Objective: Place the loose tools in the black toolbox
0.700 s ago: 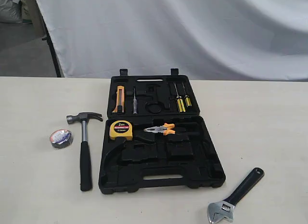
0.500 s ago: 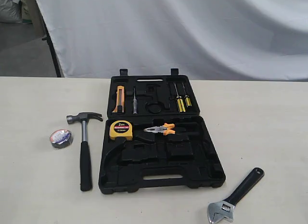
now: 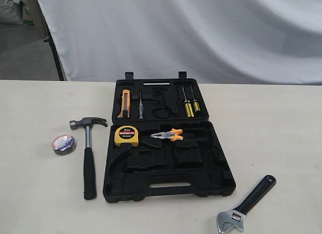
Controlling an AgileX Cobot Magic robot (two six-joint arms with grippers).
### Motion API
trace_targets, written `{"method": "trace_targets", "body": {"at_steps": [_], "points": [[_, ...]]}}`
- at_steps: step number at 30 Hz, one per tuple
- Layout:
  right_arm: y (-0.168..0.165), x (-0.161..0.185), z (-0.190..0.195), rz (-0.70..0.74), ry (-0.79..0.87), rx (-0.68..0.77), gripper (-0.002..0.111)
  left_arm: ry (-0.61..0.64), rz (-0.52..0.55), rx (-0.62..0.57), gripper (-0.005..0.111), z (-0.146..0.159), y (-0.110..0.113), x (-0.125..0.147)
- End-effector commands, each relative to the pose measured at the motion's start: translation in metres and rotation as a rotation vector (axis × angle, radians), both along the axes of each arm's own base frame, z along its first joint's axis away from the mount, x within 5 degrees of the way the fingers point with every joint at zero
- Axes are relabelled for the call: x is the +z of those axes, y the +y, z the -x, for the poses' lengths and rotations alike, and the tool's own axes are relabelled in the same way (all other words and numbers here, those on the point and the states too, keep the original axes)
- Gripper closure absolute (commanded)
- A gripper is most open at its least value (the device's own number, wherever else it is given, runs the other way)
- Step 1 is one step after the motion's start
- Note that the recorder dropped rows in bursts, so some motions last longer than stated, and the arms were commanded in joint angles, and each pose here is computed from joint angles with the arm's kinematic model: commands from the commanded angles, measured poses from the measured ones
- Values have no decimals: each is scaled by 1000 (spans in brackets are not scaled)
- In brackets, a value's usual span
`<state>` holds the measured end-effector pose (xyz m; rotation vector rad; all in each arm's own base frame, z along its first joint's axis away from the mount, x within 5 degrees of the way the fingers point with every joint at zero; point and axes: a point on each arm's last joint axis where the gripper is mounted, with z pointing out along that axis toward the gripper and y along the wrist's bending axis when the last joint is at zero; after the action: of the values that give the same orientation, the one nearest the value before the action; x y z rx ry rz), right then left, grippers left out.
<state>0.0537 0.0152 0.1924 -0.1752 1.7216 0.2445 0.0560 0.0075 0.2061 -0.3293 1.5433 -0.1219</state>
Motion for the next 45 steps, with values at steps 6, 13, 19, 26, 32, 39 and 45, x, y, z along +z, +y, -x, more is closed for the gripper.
{"method": "trace_targets", "body": {"at_steps": [6, 13, 19, 26, 32, 39, 45], "points": [[-1, 0, 0, 8, -12, -7, 109, -13, -2, 26, 106, 1, 1, 2], [-1, 0, 0, 8, -12, -7, 109, -13, -2, 26, 106, 1, 1, 2], [-1, 0, 0, 8, -12, -7, 109, -13, -2, 26, 106, 1, 1, 2], [-1, 0, 0, 8, -12, -7, 109, -13, -2, 26, 106, 1, 1, 2], [-1, 0, 0, 8, -12, -7, 109, -13, -2, 26, 106, 1, 1, 2], [-1, 0, 0, 8, -12, -7, 109, -13, -2, 26, 106, 1, 1, 2], [-1, 5, 0, -7, -67, -10, 109, -13, -2, 26, 106, 1, 1, 2]]}}
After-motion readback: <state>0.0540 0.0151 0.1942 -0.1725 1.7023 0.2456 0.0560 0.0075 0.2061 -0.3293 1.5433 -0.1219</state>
